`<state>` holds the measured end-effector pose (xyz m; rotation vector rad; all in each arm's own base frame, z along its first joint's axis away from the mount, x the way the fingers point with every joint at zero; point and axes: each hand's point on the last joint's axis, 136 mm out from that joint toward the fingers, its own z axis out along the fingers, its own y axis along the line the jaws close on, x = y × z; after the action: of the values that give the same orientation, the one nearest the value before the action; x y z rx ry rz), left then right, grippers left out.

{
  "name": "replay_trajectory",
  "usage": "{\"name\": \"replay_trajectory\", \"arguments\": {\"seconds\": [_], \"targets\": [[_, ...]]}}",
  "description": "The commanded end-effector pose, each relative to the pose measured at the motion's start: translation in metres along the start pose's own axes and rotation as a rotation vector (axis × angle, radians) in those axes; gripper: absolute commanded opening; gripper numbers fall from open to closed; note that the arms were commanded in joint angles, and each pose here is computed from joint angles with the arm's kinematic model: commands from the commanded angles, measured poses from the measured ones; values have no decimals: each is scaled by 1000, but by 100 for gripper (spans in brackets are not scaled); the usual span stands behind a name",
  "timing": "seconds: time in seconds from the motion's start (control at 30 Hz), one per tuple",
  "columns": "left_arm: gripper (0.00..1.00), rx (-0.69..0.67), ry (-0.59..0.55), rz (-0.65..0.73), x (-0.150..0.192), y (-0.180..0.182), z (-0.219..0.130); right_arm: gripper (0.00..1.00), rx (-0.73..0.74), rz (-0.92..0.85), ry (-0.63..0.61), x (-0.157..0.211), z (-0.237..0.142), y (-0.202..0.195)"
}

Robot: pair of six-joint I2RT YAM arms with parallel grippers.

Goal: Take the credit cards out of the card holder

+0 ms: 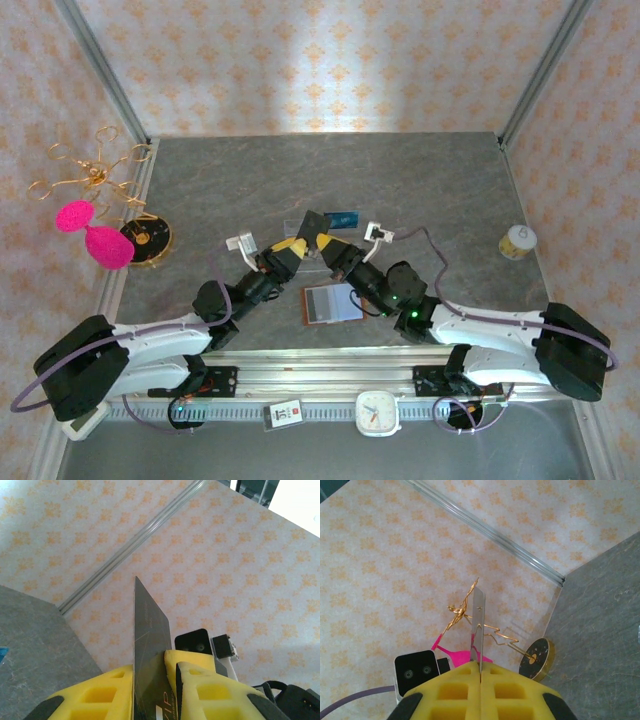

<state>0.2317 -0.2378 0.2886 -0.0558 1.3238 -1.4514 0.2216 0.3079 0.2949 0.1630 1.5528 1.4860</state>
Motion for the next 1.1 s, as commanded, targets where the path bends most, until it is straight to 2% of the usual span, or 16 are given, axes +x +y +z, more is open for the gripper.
{"name": "replay_trajectory", "arguments": {"seconds": [0.0,0.13,0.27,0.33,0.37,0.47,0.57,0.67,0.83,0.97,1.07], "targets": [[24,78,-41,-21,-10,-16,-2,0,5,38,-93,-16,3,1],[18,89,-42,-32,-10,-17,-1,0,4,37,-69,-8,10,0],[0,89,-46,-18,-13,-18,-2,0,20,30,-25,1,15,-2],[0,70,-33,-1,-13,-16,-2,0,34,7,14,7,15,-4],[0,53,-16,9,-13,-12,-2,2,45,-13,42,12,15,-6],[0,-11,43,63,-16,-1,0,17,149,-93,113,14,9,-19],[0,-103,144,162,-14,14,4,24,203,-129,161,3,-10,-39],[0,-152,225,265,-16,22,7,27,265,-162,180,-12,-33,-61],[0,-222,416,466,-8,38,23,25,373,-263,184,-29,-64,-82],[0,-259,593,719,-6,55,37,24,446,-298,178,-40,-78,-97],[0,-214,697,871,-9,62,43,23,445,-289,183,-40,-82,-106]]}}
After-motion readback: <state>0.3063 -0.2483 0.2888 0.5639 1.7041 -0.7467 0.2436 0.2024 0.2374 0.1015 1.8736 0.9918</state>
